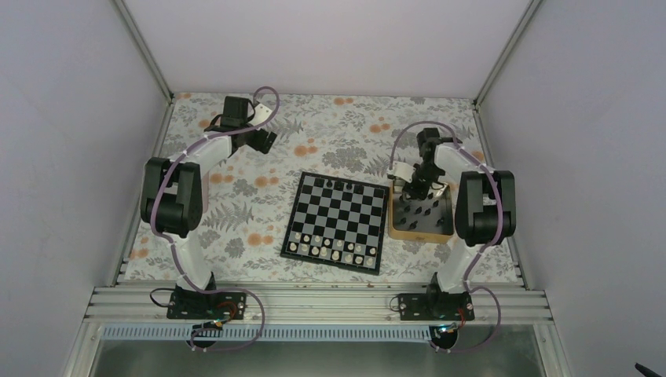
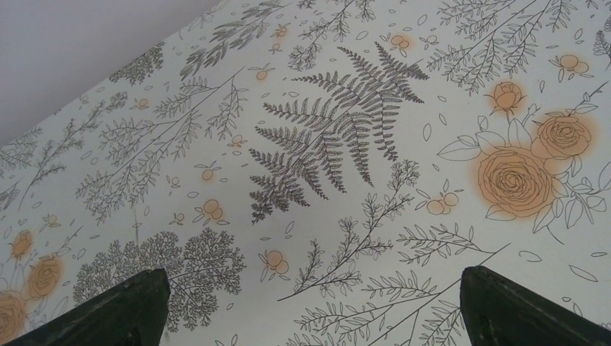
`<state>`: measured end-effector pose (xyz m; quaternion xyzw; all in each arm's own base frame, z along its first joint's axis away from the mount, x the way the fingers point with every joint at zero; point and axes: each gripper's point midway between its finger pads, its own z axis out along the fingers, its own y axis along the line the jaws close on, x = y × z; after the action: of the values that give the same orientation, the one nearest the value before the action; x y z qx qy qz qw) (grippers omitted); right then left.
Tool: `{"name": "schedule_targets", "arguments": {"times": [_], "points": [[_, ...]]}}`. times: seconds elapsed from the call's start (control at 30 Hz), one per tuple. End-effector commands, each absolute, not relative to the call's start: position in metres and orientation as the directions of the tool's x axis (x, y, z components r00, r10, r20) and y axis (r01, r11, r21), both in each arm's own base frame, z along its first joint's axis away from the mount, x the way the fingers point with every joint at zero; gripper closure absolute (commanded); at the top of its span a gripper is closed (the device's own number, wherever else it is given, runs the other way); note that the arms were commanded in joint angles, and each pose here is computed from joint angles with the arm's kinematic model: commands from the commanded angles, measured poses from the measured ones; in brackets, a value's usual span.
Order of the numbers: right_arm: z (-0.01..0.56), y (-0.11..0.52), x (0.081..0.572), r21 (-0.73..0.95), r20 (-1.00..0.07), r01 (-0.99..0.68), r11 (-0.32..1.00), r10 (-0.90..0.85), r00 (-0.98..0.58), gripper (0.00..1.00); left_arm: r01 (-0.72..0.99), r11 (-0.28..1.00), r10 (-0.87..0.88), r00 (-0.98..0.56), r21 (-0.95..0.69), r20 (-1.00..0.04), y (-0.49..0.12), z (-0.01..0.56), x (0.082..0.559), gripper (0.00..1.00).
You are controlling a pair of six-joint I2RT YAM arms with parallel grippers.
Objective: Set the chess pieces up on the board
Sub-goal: Pick up the chess piece from the storage box.
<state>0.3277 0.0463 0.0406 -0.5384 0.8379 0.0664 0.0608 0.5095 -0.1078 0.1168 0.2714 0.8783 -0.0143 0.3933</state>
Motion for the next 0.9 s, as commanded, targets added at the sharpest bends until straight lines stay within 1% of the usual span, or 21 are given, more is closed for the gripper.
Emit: {"name": "schedule_targets", "arguments": {"times": [0.0,0.2,0.4,0.47,0.63,0.77,0.87], "points": [[0.046,0.060,0.349,0.014,-0.221,-0.912,0.409,-0.889,-0.402,0.68,0.481,0.853,0.464,-0.522,0.202,-0.715,-0.110,0.130,0.515,0.00],[0.042,0.066,0.354,0.028,-0.221,-0.916,0.400,-0.891,-0.396,0.67,0.485,0.852,0.461,-0.520,0.196,-0.719,-0.111,0.129,0.515,0.00],[0.038,0.070,0.348,0.070,-0.206,-0.917,0.393,-0.893,-0.399,0.70,0.492,0.849,0.464,-0.522,0.191,-0.716,-0.112,0.125,0.514,0.00],[0.039,0.071,0.348,0.072,-0.212,-0.917,0.392,-0.893,-0.398,0.74,0.494,0.849,0.464,-0.523,0.190,-0.715,-0.112,0.124,0.514,0.00],[0.044,0.073,0.349,0.066,-0.220,-0.917,0.393,-0.891,-0.397,0.87,0.497,0.847,0.466,-0.523,0.189,-0.714,-0.113,0.122,0.514,0.00],[0.062,0.070,0.350,0.040,-0.216,-0.915,0.401,-0.891,-0.399,0.93,0.498,0.846,0.467,-0.521,0.189,-0.715,-0.113,0.123,0.514,0.00],[0.079,0.070,0.351,0.013,-0.212,-0.916,0.401,-0.894,-0.395,0.94,0.503,0.844,0.468,-0.516,0.188,-0.718,-0.114,0.125,0.514,0.00]]}}
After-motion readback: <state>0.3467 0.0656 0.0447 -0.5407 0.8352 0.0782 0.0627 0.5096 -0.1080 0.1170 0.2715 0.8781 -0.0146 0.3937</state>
